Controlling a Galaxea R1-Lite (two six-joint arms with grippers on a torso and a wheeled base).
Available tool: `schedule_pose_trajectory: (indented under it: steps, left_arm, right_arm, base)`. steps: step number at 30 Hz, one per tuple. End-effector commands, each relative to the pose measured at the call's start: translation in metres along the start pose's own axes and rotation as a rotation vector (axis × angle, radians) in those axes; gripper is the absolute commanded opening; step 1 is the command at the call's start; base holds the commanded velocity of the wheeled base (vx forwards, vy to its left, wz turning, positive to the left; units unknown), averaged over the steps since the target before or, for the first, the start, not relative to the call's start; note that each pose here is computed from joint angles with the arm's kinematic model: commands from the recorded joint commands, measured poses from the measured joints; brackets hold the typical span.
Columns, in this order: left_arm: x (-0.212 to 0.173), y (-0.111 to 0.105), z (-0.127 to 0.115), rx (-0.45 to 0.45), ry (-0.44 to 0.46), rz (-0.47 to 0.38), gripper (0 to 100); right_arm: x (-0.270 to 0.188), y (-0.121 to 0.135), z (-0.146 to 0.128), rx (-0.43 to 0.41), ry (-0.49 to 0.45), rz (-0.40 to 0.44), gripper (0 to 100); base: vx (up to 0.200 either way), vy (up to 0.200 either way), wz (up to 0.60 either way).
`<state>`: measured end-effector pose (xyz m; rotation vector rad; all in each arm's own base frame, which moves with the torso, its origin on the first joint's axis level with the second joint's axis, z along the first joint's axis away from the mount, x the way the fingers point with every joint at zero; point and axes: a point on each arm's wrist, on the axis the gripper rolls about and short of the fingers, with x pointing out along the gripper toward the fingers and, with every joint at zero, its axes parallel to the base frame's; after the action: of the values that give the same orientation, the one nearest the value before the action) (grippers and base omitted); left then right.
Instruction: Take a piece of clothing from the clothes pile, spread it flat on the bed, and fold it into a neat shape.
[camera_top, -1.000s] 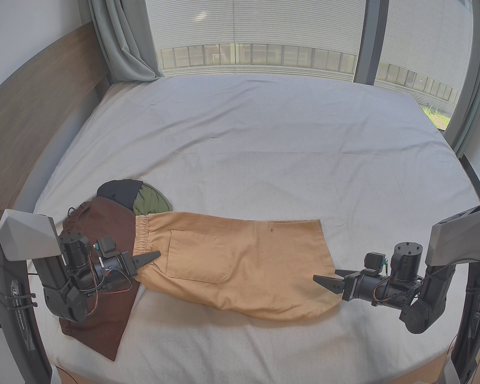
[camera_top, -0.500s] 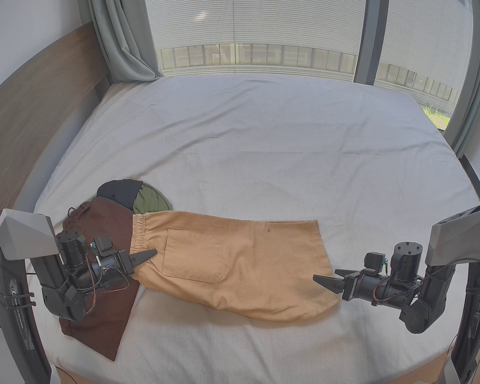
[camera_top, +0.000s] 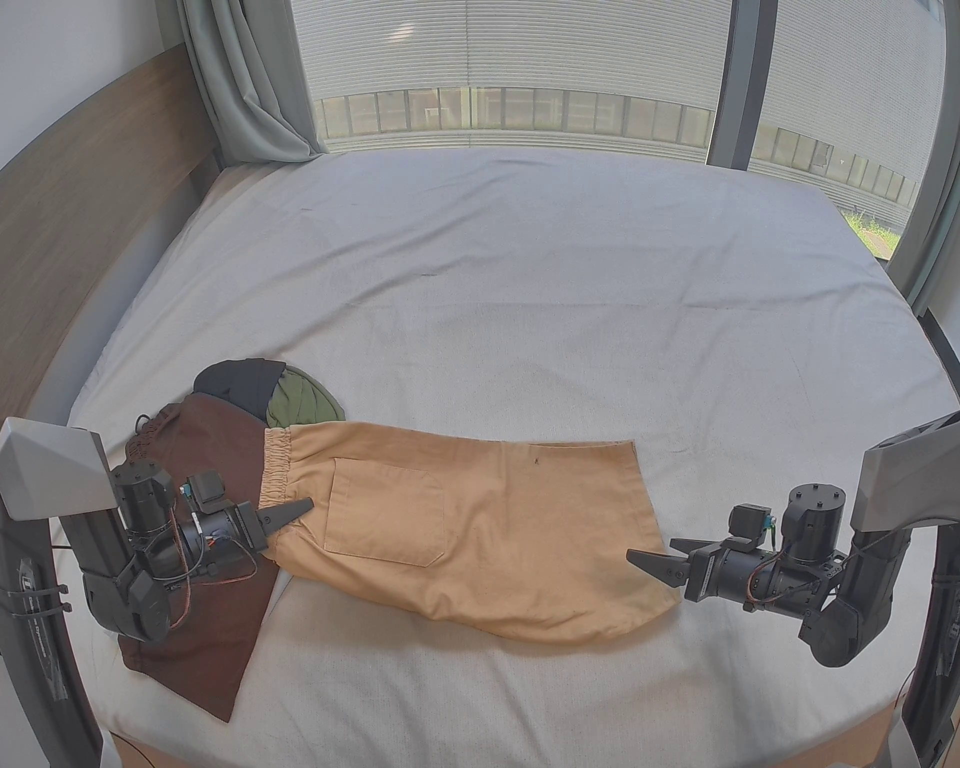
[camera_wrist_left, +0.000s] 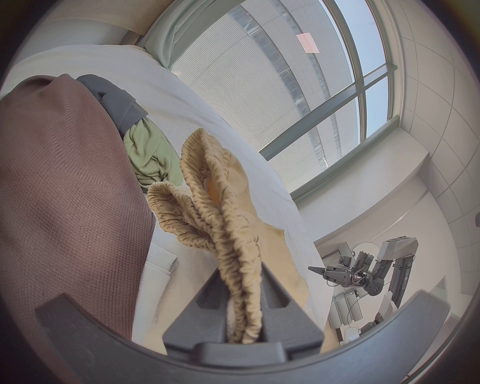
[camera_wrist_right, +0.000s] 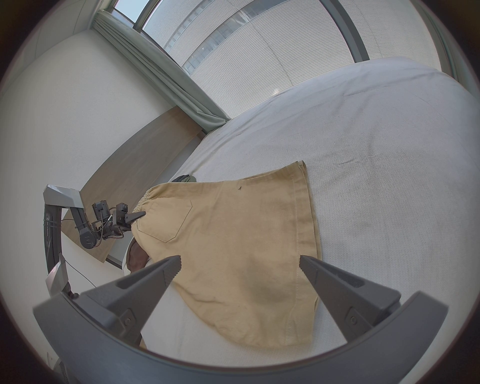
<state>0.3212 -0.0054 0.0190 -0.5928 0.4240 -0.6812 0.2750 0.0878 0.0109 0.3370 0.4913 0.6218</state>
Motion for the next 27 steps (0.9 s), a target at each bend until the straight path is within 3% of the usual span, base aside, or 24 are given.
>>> schedule_pose_trajectory:
  steps: [1, 12, 27]
  left_arm:
    - [0.001, -0.004, 0.002, 0.011, -0.003, -0.008, 0]
    - [0.009, -0.026, 0.007, 0.051, -0.011, -0.054, 0]
    - [0.017, -0.035, 0.005, 0.065, -0.012, -0.064, 0]
  right_arm:
    - [0.000, 0.000, 0.000, 0.000, 0.001, 0.001, 100]
    - [0.000, 0.000, 0.000, 0.000, 0.001, 0.001, 100]
    - [0.000, 0.000, 0.001, -0.001, -0.002, 0.000, 100]
  base:
    - [0.000, 0.000, 0.00]
    - [0.000, 0.000, 0.00]
    - [0.000, 0.000, 0.00]
